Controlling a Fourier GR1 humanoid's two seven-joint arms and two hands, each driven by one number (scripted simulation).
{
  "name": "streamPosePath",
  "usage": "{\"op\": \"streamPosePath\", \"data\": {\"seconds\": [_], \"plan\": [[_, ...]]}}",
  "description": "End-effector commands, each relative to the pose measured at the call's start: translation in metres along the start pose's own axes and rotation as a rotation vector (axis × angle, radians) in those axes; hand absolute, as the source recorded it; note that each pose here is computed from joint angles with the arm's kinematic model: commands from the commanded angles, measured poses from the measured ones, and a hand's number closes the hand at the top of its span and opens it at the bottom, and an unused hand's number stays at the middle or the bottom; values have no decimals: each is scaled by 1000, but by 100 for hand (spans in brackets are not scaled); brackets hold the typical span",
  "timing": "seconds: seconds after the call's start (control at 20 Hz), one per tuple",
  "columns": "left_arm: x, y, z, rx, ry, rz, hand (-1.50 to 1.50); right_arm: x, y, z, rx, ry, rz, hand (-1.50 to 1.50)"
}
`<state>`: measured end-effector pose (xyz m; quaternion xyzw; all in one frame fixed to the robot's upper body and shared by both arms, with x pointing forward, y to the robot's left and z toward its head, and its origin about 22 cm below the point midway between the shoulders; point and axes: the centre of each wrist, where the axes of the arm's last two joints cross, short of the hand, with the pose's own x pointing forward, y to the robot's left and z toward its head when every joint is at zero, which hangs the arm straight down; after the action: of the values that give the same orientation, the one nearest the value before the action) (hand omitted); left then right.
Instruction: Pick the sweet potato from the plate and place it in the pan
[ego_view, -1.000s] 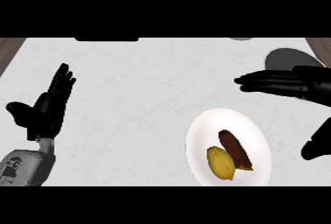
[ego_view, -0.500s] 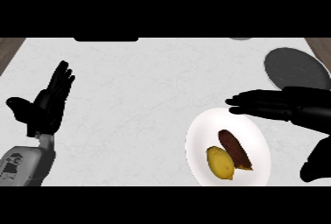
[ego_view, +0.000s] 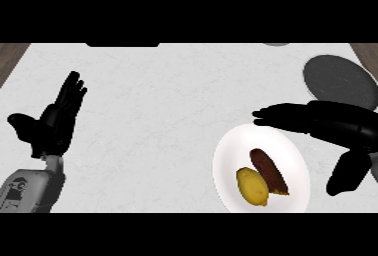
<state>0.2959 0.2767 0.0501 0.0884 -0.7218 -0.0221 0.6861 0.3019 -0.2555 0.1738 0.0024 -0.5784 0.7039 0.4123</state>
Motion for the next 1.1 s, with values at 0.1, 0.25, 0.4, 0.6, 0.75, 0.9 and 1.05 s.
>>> {"op": "streamPosePath", "data": {"seconds": [0.1, 0.25, 0.4, 0.6, 0.75, 0.9, 1.05], "plan": [[2, -1, -7, 4, -3, 0, 0, -4, 24, -9, 89, -5, -2, -150], [4, -8, -7, -2, 2, -6, 0, -15, 30, -25, 131, -16, 30, -150], [2, -10, -4, 1, -9, 0, 0, -22, 54, -15, 132, -17, 60, -150], [9, -8, -7, -5, 3, -7, 0, -10, 54, -49, 129, 12, 87, -150], [16, -5, -16, -2, 1, 18, 0, -10, 55, -54, 179, 41, 144, -150], [-1, 6, -2, 1, -11, 3, 0, 8, 61, -46, 170, 85, 234, -150], [-6, -1, 9, -12, -7, -20, 0, 3, 49, -46, 209, 117, 261, -150]]}}
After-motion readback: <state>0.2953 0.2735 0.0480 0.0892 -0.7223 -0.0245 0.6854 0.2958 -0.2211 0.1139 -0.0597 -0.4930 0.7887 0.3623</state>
